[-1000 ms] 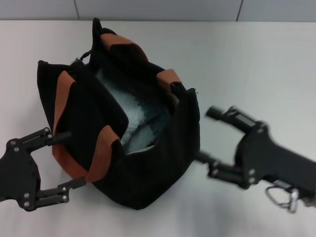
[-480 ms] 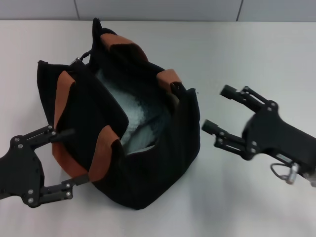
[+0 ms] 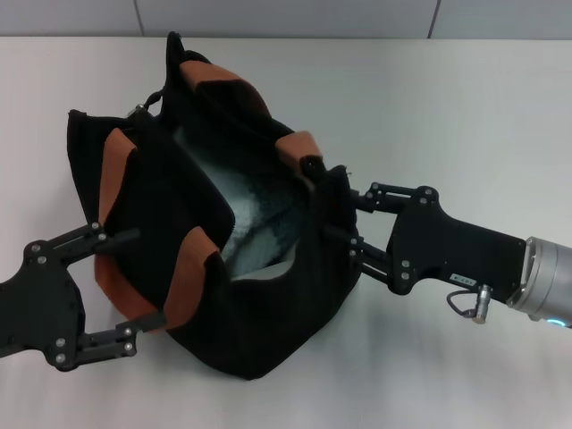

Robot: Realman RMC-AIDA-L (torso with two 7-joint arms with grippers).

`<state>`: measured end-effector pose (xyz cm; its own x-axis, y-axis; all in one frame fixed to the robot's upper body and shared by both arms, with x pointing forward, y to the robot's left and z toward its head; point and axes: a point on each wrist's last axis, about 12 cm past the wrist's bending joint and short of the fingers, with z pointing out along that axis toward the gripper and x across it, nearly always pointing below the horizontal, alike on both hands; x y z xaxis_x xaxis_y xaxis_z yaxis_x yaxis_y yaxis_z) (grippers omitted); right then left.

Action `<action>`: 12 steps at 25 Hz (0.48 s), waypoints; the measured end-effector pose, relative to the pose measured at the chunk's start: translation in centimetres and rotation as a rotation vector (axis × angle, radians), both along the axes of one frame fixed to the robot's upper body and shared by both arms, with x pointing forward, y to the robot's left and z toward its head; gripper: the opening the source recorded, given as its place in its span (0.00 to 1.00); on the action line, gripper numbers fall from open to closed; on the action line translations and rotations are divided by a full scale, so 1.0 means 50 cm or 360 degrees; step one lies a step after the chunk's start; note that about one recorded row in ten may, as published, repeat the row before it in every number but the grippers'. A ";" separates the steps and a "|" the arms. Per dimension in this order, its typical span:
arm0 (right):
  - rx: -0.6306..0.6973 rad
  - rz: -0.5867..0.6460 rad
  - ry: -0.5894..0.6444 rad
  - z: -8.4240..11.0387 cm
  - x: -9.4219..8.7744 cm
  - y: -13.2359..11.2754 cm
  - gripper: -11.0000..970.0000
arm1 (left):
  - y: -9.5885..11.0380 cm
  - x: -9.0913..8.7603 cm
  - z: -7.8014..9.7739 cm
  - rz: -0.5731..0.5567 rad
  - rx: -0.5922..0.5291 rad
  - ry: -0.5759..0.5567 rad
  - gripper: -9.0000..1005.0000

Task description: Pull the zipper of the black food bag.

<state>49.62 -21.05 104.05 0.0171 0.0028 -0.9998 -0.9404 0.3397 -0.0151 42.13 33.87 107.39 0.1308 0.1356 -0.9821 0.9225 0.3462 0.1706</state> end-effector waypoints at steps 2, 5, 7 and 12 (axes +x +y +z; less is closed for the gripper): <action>-0.0009 -0.0006 -0.0019 -0.001 -0.001 -0.002 0.46 | -0.002 0.004 0.001 -0.0005 -0.0001 -0.0006 0.80; -0.0017 -0.0034 -0.0011 -0.002 0.000 -0.010 0.34 | -0.006 0.007 0.002 -0.0014 -0.0003 -0.0011 0.80; -0.0024 -0.0049 0.0022 -0.003 0.003 -0.014 0.30 | -0.006 0.007 0.002 -0.0014 -0.0003 -0.0011 0.80; -0.0056 -0.0104 0.0074 -0.008 0.011 -0.024 0.20 | -0.013 0.014 0.002 -0.0017 -0.0009 -0.0019 0.80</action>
